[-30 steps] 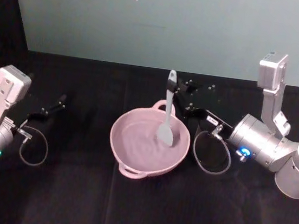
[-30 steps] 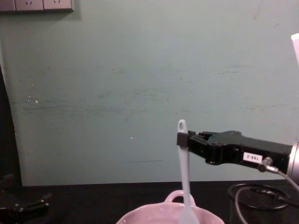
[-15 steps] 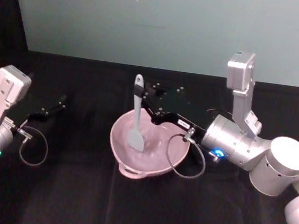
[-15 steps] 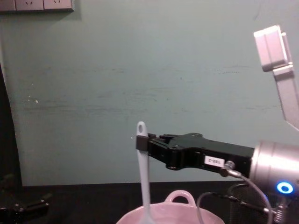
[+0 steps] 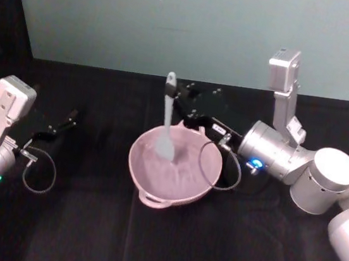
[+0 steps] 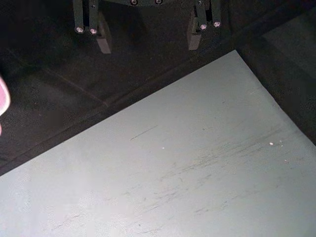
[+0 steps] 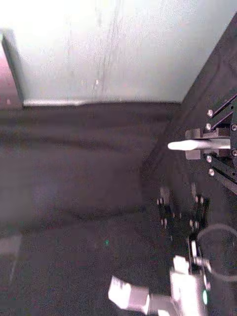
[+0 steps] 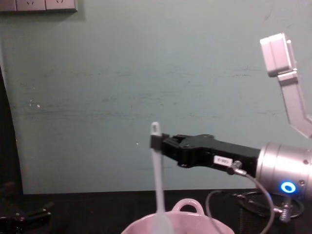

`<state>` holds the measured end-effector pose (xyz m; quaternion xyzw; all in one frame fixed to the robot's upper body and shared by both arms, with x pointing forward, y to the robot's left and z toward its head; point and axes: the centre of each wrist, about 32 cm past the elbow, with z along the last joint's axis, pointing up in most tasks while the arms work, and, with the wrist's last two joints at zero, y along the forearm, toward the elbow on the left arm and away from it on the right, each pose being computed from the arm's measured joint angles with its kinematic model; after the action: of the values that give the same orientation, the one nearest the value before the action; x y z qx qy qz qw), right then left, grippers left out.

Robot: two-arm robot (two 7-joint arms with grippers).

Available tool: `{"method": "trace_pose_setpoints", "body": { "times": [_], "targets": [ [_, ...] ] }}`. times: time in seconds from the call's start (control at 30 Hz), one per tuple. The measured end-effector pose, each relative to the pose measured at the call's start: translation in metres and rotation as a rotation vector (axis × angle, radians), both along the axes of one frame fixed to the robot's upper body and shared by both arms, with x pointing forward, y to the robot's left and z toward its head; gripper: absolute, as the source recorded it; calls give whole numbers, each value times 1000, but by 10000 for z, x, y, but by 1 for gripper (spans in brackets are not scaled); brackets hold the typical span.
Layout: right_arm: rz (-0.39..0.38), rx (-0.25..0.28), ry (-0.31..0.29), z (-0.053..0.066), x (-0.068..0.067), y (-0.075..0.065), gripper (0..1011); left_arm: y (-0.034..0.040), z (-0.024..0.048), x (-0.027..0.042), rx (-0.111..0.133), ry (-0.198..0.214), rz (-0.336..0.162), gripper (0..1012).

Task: Use the one hand to pick up the spoon and stir the clear water in the bowl.

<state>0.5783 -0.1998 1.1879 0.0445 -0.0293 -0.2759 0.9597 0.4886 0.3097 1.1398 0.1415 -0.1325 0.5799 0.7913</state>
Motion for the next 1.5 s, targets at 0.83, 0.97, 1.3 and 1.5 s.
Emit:
{"method": "trace_pose_setpoints", "body": {
  "times": [0.83,0.97,1.3,1.5],
  "targets": [
    [-77,-25,-3,26,-177,-346,123,0,0,0,0,0,0,1011],
    [-45,-32,6,6,-214,-261,123,0,0,0,0,0,0,1011],
    [41,-16,3,17,-296,7,123,0,0,0,0,0,0,1011],
    [67,-10,-5,46,-268,114,123,0,0,0,0,0,0,1011]
  ]
}}
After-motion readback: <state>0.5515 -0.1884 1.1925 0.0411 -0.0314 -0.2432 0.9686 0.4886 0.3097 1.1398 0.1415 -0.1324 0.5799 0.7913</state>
